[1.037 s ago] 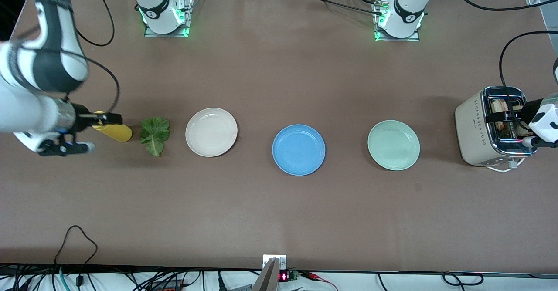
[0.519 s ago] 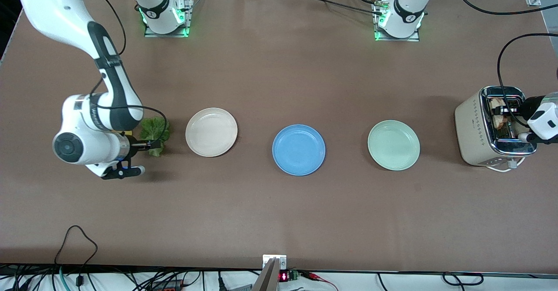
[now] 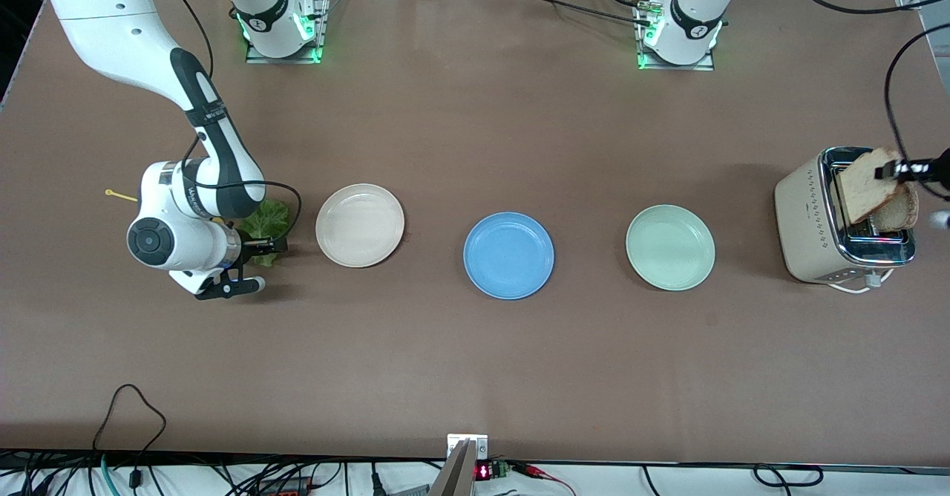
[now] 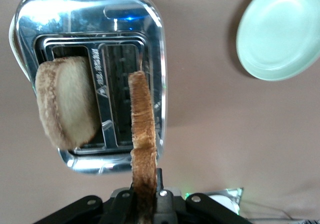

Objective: Make sandwich in blue plate with both arms
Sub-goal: 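Carry the bread to the blue plate while the right gripper lifts lettuce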

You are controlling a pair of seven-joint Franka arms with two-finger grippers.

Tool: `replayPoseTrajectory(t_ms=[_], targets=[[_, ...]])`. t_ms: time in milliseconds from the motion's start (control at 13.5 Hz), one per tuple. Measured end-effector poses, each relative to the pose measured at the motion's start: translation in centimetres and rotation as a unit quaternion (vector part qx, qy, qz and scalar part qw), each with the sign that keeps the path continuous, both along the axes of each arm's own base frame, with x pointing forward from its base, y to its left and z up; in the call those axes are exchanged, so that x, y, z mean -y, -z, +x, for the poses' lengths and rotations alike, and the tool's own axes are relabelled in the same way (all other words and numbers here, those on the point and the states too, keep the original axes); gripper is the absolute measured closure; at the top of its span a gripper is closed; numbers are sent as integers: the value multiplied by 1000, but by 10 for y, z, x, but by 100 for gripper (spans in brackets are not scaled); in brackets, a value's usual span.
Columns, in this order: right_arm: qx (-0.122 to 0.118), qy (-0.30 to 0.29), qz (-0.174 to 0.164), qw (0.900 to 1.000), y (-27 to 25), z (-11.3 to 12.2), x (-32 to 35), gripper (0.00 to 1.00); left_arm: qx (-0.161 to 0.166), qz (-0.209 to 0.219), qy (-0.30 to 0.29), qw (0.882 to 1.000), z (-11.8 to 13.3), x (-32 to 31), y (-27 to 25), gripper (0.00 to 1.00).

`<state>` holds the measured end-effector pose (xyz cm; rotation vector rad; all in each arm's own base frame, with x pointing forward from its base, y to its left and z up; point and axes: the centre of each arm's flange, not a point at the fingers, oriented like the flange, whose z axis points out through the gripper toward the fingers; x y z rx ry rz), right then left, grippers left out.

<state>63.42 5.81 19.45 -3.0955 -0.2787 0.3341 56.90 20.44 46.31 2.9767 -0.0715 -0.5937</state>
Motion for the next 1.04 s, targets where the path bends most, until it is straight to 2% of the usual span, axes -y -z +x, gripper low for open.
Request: replayPoseTrajectory(t_ms=[74, 222, 370, 519, 889, 1037], targets=[[1, -3, 1, 1000, 1, -1, 2, 33, -6, -2, 15, 1000, 4, 21, -19, 91], [2, -6, 1, 1000, 0, 0, 4, 58, -14, -1, 52, 999, 14, 80, -39, 91], [3, -6, 1, 1000, 0, 0, 3, 80, -10, 0, 83, 996, 26, 152, -39, 91], [4, -6, 1, 1000, -1, 0, 4, 96, 3, 5, 94, 996, 34, 225, -34, 91], [10, -5, 2, 1000, -9, 2, 3, 96, 39, -16, 114, 993, 41, 363, -6, 91], [19, 8, 0, 1000, -22, 6, 1, 96, 45, -36, 93, 994, 43, 411, 17, 91]])
